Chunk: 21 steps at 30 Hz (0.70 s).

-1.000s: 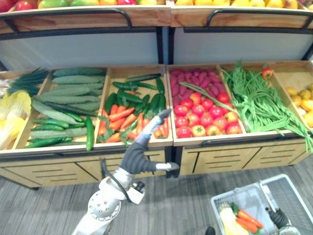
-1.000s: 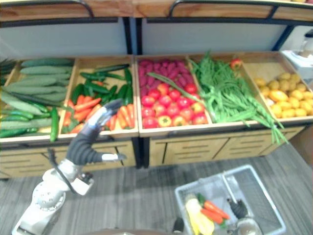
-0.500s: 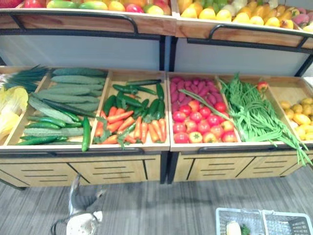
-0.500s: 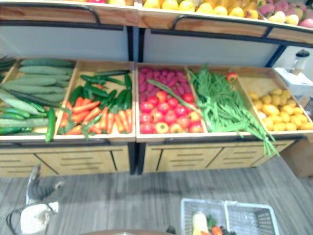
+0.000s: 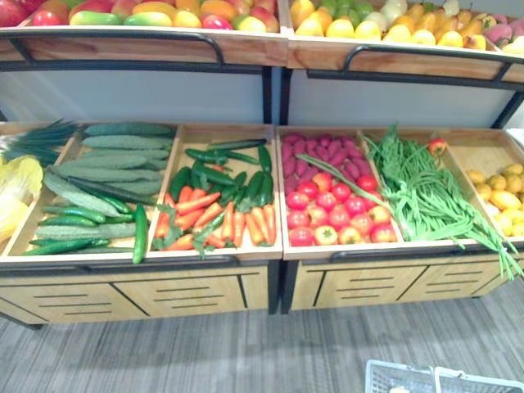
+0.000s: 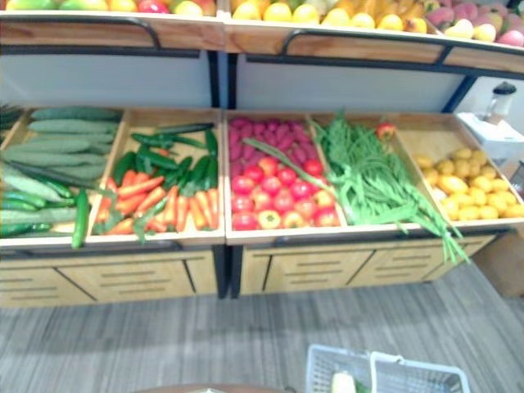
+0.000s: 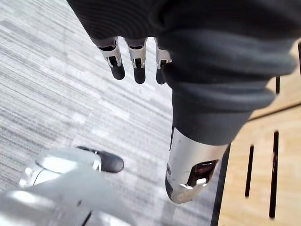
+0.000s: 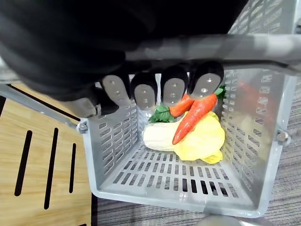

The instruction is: Pick vegetable in the basket

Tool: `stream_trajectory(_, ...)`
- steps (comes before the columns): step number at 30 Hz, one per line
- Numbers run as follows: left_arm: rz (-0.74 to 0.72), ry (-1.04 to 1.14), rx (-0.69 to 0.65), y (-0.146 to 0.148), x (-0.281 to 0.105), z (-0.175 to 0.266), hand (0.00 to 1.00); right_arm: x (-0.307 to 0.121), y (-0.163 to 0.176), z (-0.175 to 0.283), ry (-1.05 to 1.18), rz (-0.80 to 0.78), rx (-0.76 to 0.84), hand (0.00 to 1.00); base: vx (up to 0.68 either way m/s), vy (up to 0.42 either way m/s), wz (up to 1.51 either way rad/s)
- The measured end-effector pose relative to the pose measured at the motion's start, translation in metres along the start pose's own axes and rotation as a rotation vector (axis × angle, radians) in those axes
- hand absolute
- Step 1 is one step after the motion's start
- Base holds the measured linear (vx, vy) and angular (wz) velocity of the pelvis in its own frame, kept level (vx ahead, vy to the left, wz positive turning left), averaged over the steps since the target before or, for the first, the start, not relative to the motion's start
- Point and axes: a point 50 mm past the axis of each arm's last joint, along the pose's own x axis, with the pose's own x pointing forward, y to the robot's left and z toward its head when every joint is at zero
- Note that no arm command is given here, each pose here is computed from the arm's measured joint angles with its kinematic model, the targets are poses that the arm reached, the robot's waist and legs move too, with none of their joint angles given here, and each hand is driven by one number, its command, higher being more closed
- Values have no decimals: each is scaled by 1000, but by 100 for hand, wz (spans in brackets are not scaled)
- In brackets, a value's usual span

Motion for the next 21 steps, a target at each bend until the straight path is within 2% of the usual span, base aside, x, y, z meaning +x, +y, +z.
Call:
stream_trajectory(3, -24, -47, 61, -5, 1, 9, 0, 1, 4, 5, -15, 6, -16, 100, 46, 13, -21)
stream_trajectory(4, -64, -136, 86, -18, -1, 28, 0, 2, 2, 11, -38, -4, 23, 100, -27, 30, -44)
stream_trajectory(8, -86, -162, 105, -25, -3, 34, 0, 0, 0, 8, -42, -24, 95, 100, -49, 67, -52)
stream_trajectory(13, -114, -219, 127, -35, -6, 47, 0, -3, 14, 39, -187, -5, 136, 100, -280, 151, -177)
stream_trajectory(15, -146, -288, 133, -47, -11, 63, 0, -5, 19, 31, -158, 4, 157, 100, -233, 89, -177)
stream_trajectory(21, -179, -299, 171, -54, -11, 70, 0, -2, 26, 15, -52, 30, 168, 100, -112, -89, -181)
